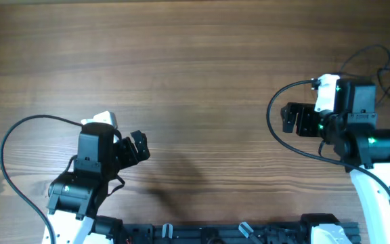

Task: Untangle cables

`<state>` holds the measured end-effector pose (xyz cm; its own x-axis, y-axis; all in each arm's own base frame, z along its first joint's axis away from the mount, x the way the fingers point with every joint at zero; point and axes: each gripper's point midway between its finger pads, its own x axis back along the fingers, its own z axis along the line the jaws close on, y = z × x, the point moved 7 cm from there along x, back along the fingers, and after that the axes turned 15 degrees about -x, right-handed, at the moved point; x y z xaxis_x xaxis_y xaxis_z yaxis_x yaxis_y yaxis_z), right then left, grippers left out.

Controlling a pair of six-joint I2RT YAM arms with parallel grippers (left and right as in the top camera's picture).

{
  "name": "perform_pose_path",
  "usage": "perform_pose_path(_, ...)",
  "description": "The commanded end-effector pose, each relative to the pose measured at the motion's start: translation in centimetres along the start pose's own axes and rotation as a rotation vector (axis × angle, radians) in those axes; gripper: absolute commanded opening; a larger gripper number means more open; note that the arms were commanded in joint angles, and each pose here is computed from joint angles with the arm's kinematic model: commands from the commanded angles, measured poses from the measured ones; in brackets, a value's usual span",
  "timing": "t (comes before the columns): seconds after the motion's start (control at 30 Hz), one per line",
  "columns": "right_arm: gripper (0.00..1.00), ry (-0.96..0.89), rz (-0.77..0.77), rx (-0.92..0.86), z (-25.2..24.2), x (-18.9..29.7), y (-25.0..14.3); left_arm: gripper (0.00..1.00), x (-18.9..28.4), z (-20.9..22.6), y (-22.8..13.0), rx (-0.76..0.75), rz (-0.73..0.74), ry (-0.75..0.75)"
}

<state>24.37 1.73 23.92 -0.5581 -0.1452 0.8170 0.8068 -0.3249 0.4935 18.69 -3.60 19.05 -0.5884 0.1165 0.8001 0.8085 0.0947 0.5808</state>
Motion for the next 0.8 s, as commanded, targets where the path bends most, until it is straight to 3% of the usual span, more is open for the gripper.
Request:
perform_pose_path(0.0,1.0,0.02,-0.03,0.019,0.2,0.8,0.0,1.0,-0.4,0.3,-0.2,0.019,0.014,0.022)
perform_pose_path(0.53,1.0,0.149,-0.415,0.104,1.2,10.9,-1.9,1.0,-1.6,0.4,-0.6,0.019,0.076,0.038)
perform_pose_path(0.77,1.0,0.303,-0.83,0.189,2.2,13.6,-0.9,1.0,-2.3,0.5,-0.8,0.019,0.116,0.048)
